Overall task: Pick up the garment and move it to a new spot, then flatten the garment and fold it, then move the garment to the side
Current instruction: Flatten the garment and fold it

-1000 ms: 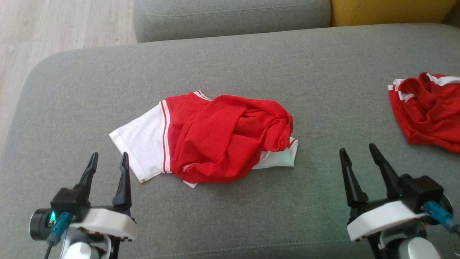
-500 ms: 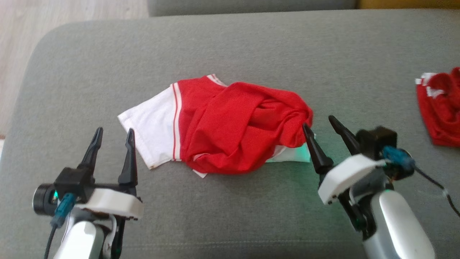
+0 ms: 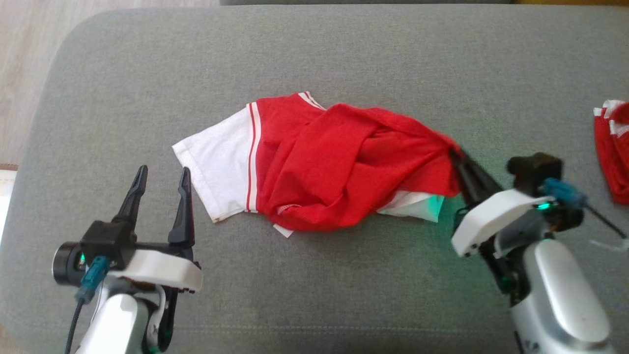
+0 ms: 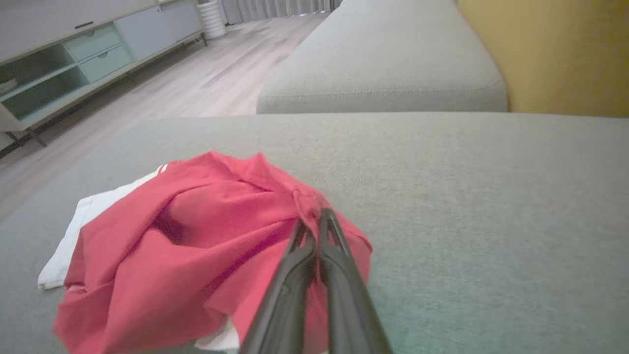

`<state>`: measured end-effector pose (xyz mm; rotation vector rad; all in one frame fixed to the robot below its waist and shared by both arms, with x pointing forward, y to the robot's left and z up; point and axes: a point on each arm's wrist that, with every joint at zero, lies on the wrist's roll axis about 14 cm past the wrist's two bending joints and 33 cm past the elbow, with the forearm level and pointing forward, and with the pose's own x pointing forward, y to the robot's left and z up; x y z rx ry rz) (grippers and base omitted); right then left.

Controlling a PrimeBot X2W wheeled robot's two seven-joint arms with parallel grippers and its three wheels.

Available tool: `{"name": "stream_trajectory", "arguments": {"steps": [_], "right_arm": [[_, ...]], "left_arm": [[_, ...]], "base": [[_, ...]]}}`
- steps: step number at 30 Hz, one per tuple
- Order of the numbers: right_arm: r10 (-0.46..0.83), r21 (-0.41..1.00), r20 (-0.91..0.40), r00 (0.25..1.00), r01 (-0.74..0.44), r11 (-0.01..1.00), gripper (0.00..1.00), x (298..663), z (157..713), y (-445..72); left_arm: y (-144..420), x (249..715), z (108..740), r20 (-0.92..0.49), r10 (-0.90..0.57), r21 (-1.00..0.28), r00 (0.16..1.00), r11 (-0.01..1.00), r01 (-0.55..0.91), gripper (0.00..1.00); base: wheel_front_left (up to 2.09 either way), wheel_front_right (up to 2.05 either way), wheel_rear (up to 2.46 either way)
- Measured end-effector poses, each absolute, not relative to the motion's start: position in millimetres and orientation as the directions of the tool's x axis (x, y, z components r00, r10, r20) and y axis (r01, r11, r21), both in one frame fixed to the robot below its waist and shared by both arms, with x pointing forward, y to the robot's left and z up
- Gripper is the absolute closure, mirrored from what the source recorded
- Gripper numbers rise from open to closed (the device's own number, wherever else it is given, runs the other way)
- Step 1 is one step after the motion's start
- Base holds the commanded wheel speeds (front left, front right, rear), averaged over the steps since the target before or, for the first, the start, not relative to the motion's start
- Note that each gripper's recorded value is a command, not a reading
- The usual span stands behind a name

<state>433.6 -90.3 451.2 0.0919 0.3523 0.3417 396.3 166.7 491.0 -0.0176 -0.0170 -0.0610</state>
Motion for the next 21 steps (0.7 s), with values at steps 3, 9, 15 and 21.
{"name": "stream_trajectory", "arguments": {"steps": [3, 9, 15, 21], "right_arm": [[0.304, 0.136, -0.288, 0.908, -0.275, 0.952, 1.0, 438.9, 461.3, -107.7], [0.192, 0.065, -0.28, 0.941, -0.181, 0.981, 1.0, 444.6, 469.2, -161.4], [0.078, 0.046, -0.317, 0.945, -0.067, 0.997, 1.0, 441.2, 464.0, -210.3], [0.022, 0.048, -0.371, 0.928, -0.004, 0.999, 1.0, 437.1, 443.8, -234.2]], "left_arm": [[162.6, 397.9, 490.5, 0.018, -0.07, -0.017, 0.997, 0.997, 0.071, 0.0], [154.5, 401.4, 489.2, 0.017, -0.094, -0.023, 0.995, 0.995, 0.094, 0.0], [148.3, 406.8, 487.7, 0.016, -0.114, -0.027, 0.993, 0.993, 0.114, 0.0], [141.8, 415.8, 479.4, -0.001, -0.138, -0.029, 0.99, 0.99, 0.138, 0.0]], "base": [[0.0, 0.0, 0.0], [0.0, 0.0, 0.0], [0.0, 0.0, 0.0], [0.0, 0.0, 0.0]]}}
